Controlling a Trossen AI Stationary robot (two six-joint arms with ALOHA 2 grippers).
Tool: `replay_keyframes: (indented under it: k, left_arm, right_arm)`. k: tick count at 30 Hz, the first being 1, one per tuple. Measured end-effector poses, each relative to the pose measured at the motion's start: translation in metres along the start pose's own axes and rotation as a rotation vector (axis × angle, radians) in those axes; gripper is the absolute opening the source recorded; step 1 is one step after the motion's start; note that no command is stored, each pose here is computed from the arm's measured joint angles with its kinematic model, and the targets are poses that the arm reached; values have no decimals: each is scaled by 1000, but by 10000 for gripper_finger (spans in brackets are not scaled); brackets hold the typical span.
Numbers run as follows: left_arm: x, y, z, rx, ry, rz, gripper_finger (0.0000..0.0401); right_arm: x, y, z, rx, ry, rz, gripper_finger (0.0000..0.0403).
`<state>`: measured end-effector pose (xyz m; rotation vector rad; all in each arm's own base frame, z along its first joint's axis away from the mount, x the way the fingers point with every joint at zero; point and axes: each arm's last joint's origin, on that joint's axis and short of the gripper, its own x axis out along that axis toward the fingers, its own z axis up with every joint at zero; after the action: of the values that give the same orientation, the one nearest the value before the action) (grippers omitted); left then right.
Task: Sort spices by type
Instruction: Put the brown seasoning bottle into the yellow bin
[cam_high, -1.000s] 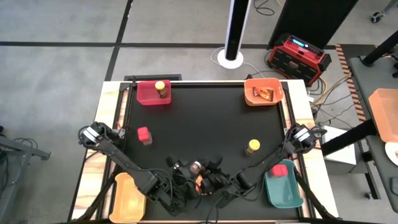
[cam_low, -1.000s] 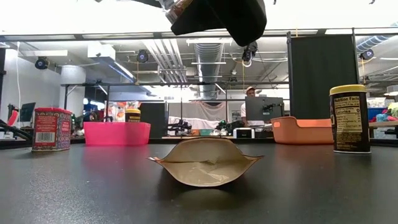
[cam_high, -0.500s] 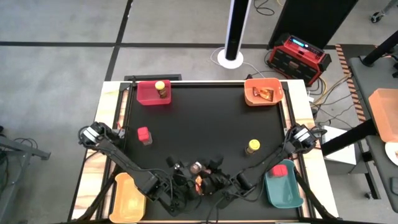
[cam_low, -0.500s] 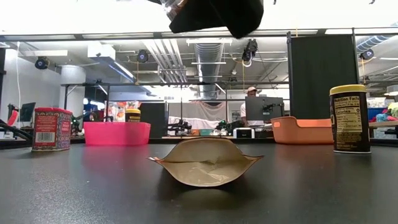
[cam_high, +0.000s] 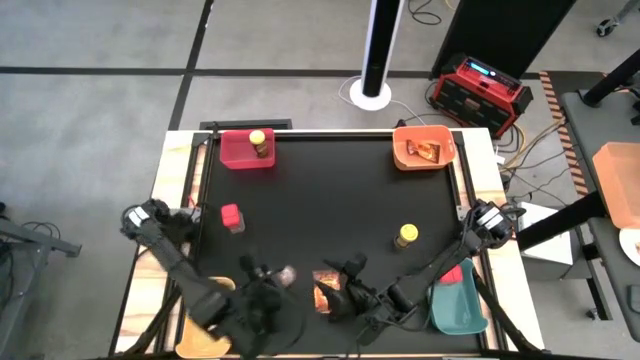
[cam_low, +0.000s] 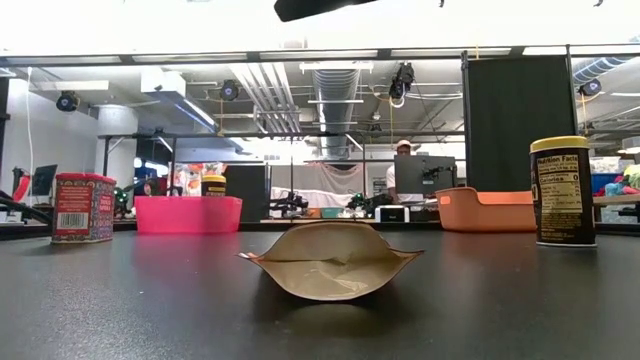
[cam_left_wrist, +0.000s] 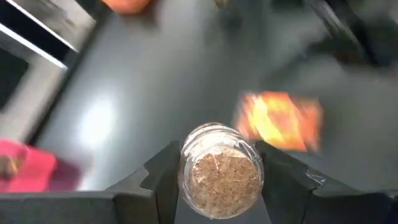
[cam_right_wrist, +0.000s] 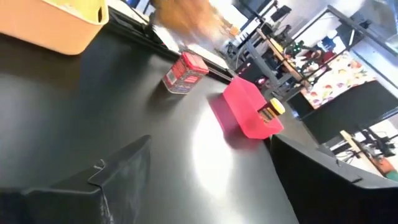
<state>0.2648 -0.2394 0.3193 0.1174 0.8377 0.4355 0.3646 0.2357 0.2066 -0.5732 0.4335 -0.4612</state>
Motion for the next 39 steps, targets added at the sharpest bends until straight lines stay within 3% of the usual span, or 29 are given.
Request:
replay_keyframes:
  k: [7,10,14,22,29,39]
  left_arm:
    - [-66,-11,-48,9,276,-165,159]
    - [-91,-19,-77,-9,317,-216,159]
    - [-106,-23,-110,-112,332,-194,159]
    - [-82,-19,-138,-149,423,-104,159]
    - [-61,-16,-165,-251,472,-235,159]
    - [-25,-13,-206,-225,581,-190,159]
  right_arm:
    - [-4,2,-1,35,1,11,287]
    - [-4,2,-1,44,2,17,282]
    - [-4,2,-1,43,2,18,283]
    - [-1,1,-1,40,5,26,284]
    - [4,-1,-2,48,12,55,275]
    - [5,-1,-2,61,13,71,281]
